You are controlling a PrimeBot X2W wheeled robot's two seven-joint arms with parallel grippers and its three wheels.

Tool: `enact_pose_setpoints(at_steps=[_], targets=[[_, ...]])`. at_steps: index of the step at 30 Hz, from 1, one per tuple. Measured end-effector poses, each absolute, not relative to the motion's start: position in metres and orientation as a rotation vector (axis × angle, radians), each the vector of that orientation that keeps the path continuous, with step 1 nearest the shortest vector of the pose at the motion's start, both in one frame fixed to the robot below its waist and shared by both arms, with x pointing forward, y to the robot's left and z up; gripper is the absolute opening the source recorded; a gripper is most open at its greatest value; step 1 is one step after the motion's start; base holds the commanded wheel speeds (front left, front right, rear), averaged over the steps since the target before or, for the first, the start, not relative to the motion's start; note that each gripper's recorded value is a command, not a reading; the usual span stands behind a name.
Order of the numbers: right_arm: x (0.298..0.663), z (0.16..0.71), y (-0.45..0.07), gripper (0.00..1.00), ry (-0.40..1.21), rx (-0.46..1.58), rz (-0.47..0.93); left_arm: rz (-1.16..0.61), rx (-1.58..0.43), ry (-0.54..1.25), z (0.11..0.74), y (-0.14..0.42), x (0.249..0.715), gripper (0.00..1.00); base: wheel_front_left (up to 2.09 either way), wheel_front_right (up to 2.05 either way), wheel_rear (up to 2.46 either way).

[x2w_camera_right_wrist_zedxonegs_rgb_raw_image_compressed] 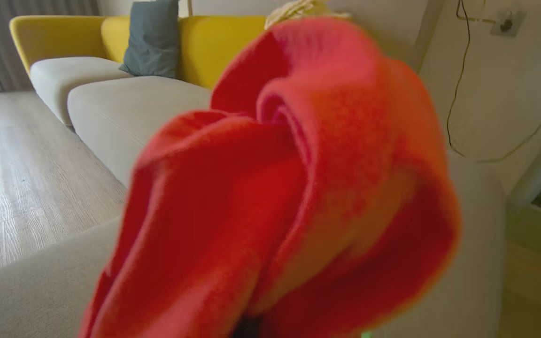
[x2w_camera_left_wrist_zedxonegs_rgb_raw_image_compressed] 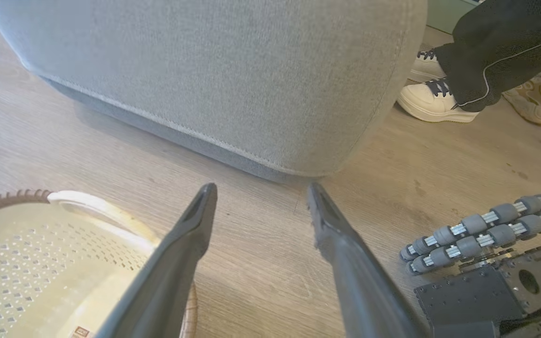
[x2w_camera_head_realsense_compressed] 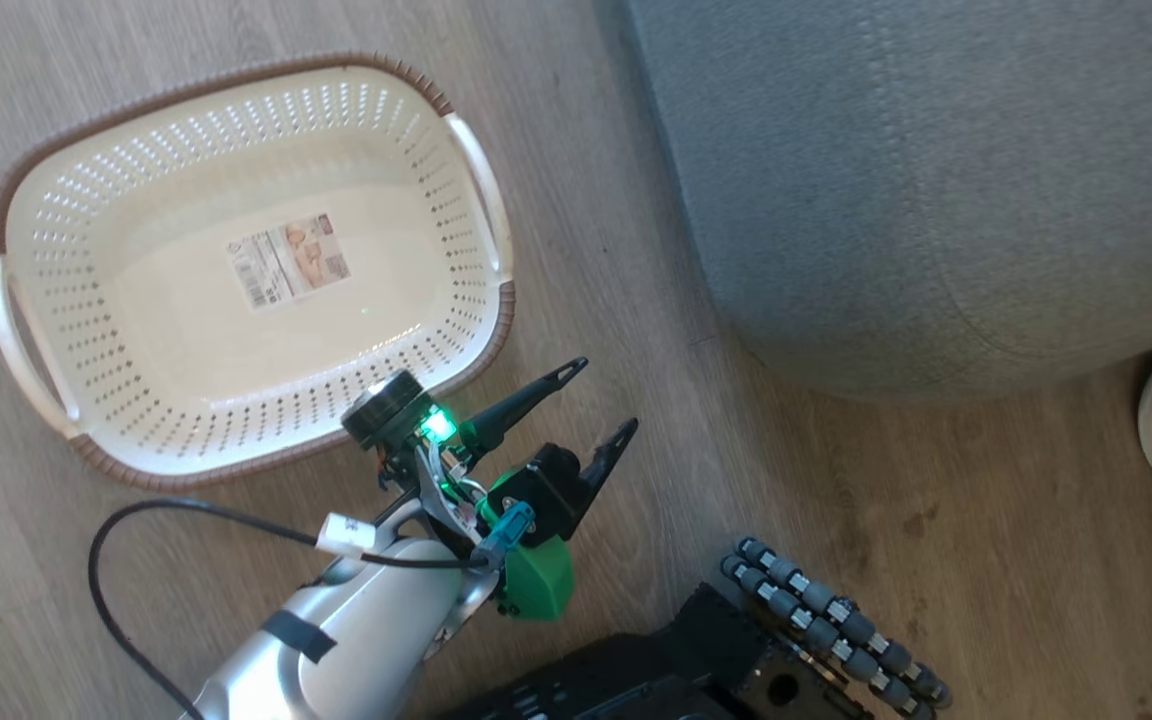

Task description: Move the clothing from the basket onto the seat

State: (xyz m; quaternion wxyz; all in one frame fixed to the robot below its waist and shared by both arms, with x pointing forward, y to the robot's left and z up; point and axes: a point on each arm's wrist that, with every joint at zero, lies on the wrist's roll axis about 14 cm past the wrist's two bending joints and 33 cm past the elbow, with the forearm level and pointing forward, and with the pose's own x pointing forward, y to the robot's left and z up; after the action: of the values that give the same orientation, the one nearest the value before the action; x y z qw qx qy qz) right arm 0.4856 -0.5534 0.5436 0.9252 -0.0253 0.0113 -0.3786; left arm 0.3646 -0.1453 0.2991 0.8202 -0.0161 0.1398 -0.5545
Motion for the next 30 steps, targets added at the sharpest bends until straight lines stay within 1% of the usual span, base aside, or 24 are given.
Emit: enact_pose_setpoints(at_steps=[2,5,8,11,15,19,24,28,29,30], targets=[[0.49,0.521,-0.549,0.0,0.064,-0.002,-0.788,-1.171,-0.036,0.31,0.294,-0.143,0.364,1.0,0.0,0.0,0.0],[0.504,0.495,-0.534,0.0,0.152,-0.049,-0.732,-1.167,-0.04,0.325,0.288,-0.142,0.362,1.0,0.0,0.0,0.0],[0.524,0.494,-0.524,0.0,0.156,-0.07,-0.69,-1.159,-0.044,0.336,0.284,-0.14,0.361,1.0,0.0,0.0,0.0],[0.535,0.495,-0.522,0.0,0.162,-0.102,-0.67,-1.146,-0.045,0.341,0.281,-0.137,0.363,1.0,0.0,0.0,0.0],[0.526,0.473,-0.528,0.0,0.248,-0.145,-0.682,-1.12,-0.047,0.341,0.279,-0.133,0.371,1.0,0.0,0.0,0.0],[0.526,0.449,-0.525,0.0,0.341,-0.124,-0.681,-1.104,-0.049,0.351,0.274,-0.13,0.372,1.0,0.0,0.0,0.0],[0.525,0.43,-0.521,0.0,0.415,-0.098,-0.68,-1.093,-0.045,0.343,0.273,-0.13,0.378,1.0,0.0,0.0,0.0],[0.52,0.426,-0.522,0.0,0.429,-0.092,-0.689,-1.09,-0.051,0.34,0.274,-0.131,0.38,1.0,0.0,0.0,0.0],[0.518,0.426,-0.523,0.02,0.426,-0.087,-0.694,-1.09,-0.049,0.336,0.275,-0.131,0.381,1.0,0.0,0.0,0.0],[0.518,0.427,-0.524,0.4,0.42,-0.085,-0.698,-1.089,-0.048,0.335,0.275,-0.131,0.381,1.0,0.0,0.0,0.0]])
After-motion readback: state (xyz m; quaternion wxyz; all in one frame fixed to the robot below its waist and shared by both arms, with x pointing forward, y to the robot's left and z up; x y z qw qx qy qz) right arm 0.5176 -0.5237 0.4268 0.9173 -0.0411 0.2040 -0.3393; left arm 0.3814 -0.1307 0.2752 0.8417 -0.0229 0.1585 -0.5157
